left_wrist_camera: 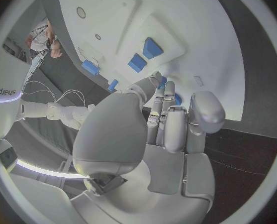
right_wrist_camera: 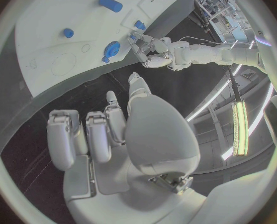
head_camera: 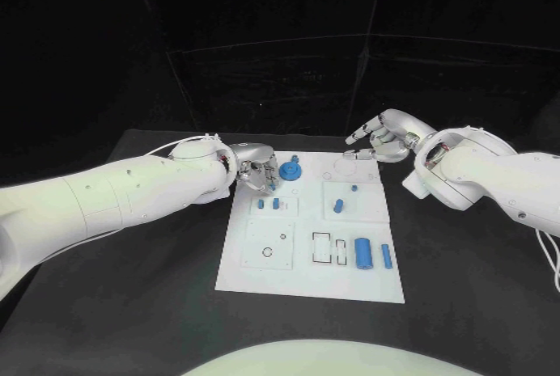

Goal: Assemble the parts on the task board

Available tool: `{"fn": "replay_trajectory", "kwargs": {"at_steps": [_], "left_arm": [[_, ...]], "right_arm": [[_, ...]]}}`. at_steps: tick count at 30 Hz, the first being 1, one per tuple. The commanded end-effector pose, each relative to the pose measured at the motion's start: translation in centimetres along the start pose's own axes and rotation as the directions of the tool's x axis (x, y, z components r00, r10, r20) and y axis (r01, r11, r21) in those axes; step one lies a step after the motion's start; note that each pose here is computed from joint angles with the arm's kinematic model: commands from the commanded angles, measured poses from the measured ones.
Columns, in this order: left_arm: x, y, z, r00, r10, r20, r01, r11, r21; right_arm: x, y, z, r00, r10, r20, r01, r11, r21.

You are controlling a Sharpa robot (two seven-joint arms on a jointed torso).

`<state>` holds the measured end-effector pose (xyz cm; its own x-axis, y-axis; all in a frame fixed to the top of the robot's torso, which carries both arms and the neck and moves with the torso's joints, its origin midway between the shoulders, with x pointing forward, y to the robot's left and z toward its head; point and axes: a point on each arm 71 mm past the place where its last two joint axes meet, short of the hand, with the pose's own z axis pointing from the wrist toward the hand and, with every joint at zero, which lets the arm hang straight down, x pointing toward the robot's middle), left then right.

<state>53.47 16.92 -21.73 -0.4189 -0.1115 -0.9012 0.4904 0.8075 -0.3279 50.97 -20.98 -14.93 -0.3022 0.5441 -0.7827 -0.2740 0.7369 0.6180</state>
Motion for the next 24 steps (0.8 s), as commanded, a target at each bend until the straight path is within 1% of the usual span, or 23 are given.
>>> {"fn": "replay_trajectory", "kwargs": {"at_steps": [1,9,24], "left_arm": [[0.05,0.12,0.07,1.0,-0.006,-0.013,0.006,1.0,-0.018],[0.17,0.1,0.2,0.999,-0.006,-0.031,0.006,1.0,-0.023],[0.2,0.05,0.24,0.999,-0.006,-0.035,0.006,1.0,-0.021]], "right_arm": [[-0.04,0.19,0.03,1.0,0.001,-0.002,-0.001,1.0,-0.01],[-0.02,0.21,0.04,1.0,0.001,-0.004,-0.001,1.0,-0.01],[0.0,0.2,0.05,1.0,0.001,-0.006,-0.001,1.0,-0.009]]}}
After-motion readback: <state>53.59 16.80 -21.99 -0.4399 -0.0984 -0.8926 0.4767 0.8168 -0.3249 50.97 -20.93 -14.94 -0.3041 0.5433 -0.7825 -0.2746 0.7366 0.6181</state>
